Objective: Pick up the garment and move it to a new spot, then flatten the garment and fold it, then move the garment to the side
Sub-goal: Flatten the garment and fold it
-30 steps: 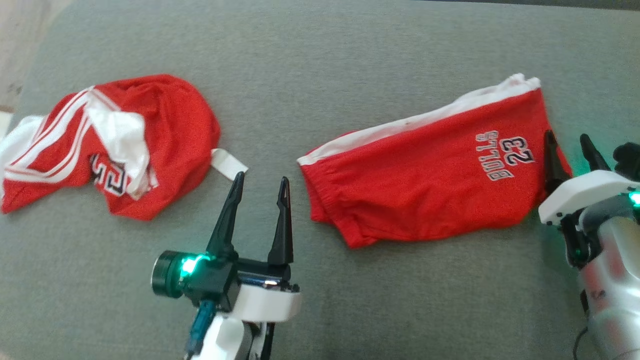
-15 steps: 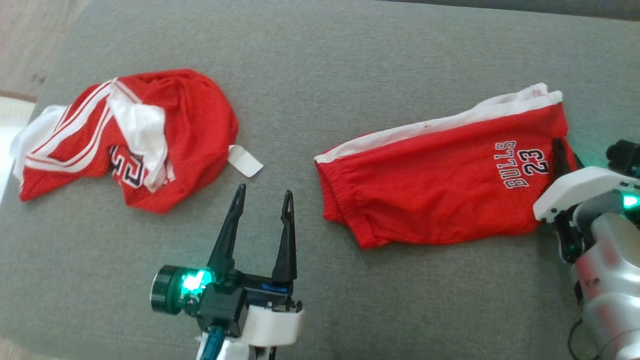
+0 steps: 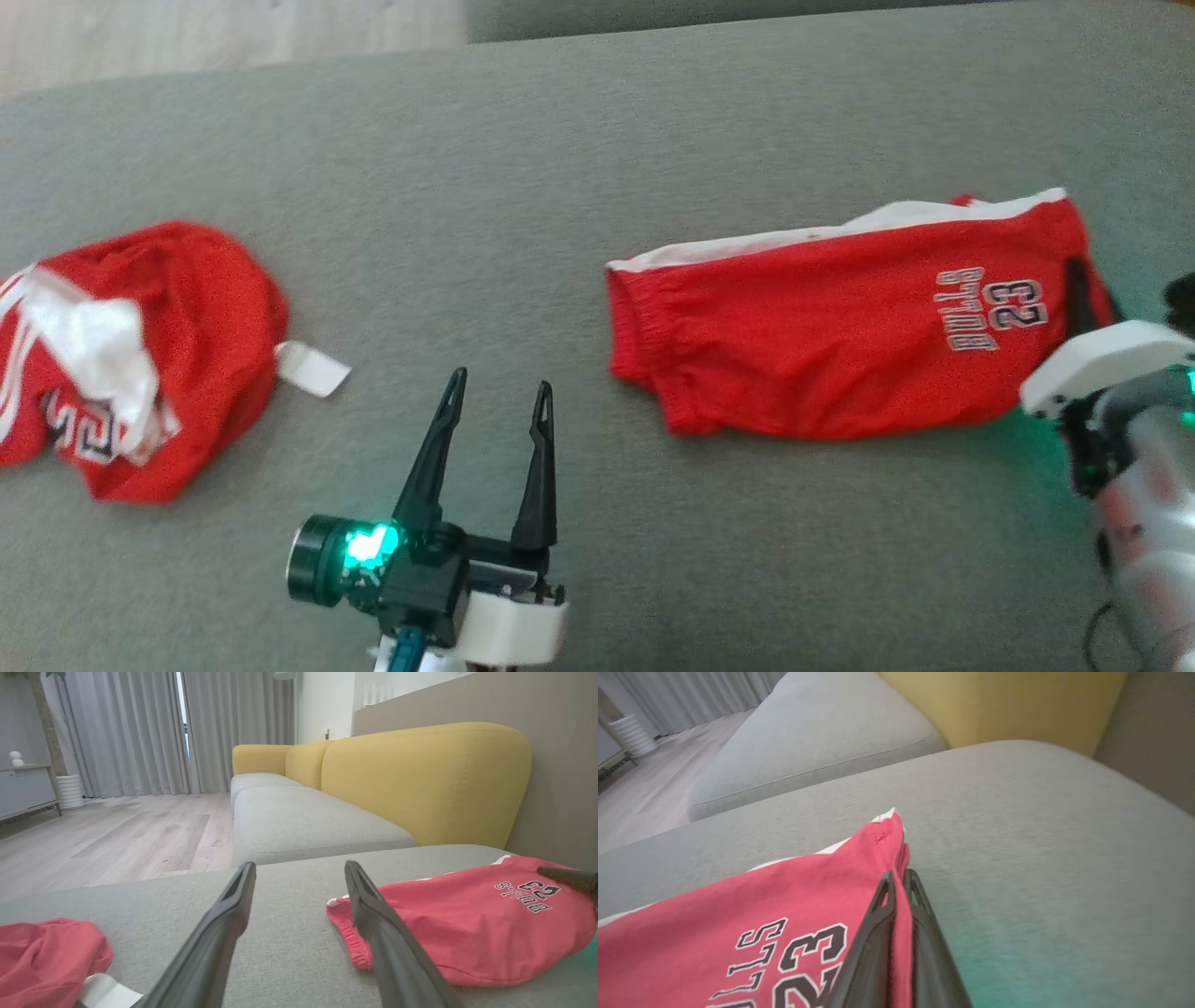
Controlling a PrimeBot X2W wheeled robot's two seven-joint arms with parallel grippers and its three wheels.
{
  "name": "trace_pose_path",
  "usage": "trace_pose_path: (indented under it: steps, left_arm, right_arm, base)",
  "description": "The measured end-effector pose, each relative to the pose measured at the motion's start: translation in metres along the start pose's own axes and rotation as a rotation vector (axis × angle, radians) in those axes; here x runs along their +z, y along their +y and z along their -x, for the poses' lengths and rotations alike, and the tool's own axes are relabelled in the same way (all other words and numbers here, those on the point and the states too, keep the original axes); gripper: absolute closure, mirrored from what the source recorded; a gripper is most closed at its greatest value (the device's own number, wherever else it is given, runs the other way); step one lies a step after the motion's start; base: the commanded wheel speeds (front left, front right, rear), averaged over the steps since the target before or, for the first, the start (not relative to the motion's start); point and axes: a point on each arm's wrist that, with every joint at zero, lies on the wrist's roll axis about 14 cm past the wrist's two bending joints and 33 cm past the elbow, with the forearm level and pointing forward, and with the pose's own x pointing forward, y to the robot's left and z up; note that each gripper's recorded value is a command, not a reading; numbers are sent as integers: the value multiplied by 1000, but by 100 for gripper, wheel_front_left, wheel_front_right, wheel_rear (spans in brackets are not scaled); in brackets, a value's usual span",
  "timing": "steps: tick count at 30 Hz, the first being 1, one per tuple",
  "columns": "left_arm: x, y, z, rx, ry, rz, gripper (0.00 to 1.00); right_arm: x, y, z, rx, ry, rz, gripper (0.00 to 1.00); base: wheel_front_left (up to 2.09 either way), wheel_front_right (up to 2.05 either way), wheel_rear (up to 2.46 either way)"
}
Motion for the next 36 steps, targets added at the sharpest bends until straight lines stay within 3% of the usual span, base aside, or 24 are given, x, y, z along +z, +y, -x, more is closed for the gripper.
trace_pose_path:
  steps: [6,13,18,21,27,35,36]
  left_arm:
    - [3,-22,-5,-72,-15,-2,0]
    - [6,-22,-1,-71,-22,-15,0]
    - [13,-17,8,-54,-38,-27,0]
    - [12,-12,15,-34,-31,-24,0]
    - [15,-4,23,-4,-35,-33,0]
    - [14,6,31,29,-27,-37,0]
    - [14,8,32,36,-27,-38,0]
  right_arm:
    - [25,-51,22,-103,-73,6,100]
    - [55,-35,23,-59,-162,4,100]
    - [95,28,22,100,-293,19,100]
    - [97,68,28,199,-302,25,100]
    - [75,154,45,409,-235,54,100]
    - [29,233,64,620,-85,151,100]
    - [26,241,67,641,-77,153,84]
  base:
    - [0,0,0]
    - [0,0,0]
    - [0,0,0]
    - [0,0,0]
    - [0,0,0]
    - [0,0,0]
    - [0,0,0]
